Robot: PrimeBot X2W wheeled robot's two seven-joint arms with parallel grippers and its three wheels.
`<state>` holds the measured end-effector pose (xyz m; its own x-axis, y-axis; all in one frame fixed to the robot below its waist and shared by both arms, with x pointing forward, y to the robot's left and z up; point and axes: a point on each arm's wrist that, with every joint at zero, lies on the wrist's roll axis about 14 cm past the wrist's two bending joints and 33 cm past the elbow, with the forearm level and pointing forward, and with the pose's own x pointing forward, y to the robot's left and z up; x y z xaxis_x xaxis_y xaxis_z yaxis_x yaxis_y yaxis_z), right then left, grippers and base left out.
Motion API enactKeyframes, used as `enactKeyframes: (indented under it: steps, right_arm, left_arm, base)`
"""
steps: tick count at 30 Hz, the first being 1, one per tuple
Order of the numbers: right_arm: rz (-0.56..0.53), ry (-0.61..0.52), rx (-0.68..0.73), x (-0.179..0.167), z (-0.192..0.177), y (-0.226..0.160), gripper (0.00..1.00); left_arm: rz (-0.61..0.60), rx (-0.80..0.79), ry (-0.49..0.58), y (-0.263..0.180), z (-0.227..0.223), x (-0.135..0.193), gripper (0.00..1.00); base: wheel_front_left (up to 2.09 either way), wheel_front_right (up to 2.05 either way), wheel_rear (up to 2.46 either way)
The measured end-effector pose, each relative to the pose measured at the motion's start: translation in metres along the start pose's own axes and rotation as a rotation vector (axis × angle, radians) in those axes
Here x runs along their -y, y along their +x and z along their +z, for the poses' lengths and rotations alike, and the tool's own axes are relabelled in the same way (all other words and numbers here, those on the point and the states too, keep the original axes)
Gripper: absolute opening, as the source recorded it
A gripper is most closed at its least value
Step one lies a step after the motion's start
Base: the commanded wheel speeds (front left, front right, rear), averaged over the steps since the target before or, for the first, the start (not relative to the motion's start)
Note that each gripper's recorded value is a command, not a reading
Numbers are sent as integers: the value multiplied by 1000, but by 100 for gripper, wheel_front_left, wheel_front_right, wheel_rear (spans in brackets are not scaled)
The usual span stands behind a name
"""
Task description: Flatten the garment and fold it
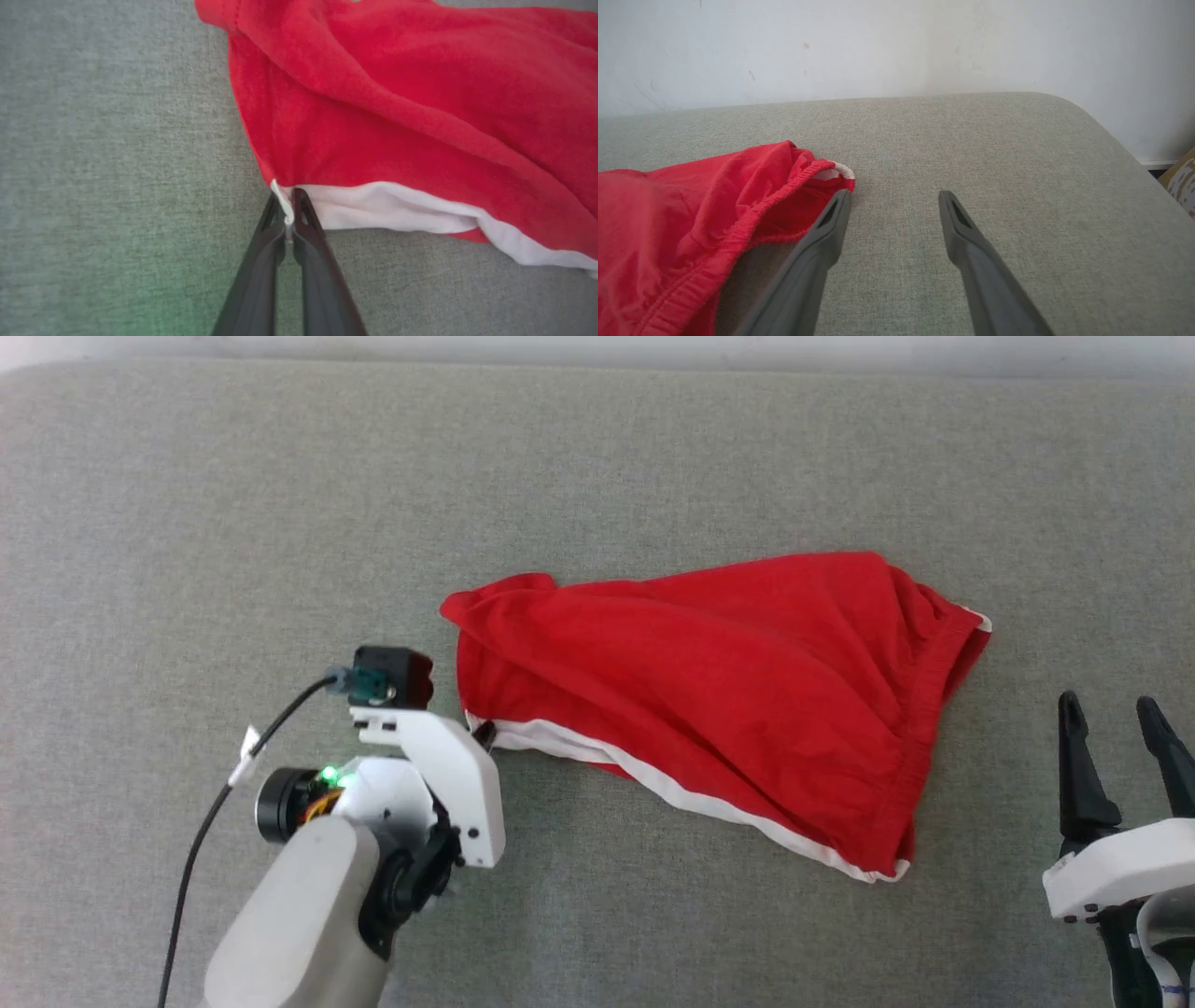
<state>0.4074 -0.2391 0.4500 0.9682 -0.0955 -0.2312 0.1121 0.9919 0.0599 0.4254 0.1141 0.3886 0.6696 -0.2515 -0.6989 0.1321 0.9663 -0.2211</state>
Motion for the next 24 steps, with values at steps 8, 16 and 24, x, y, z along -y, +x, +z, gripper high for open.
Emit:
enactKeyframes:
  steps: [8, 16, 24]
  right_arm:
    - [34, 4, 15, -12, 5, -1, 100]
    - [133, 18, -87, -45, -13, -5, 100]
    - [293, 6, -437, -80, -72, -42, 100]
  left_arm:
    - [9, 126, -93, -21, 8, -3, 0]
    - [36, 203, -208, -41, -9, -7, 0]
    - [44, 207, -242, -43, -15, -6, 0]
  base:
    - [0, 0, 0]
    - [0, 0, 0]
    - [0, 0, 0]
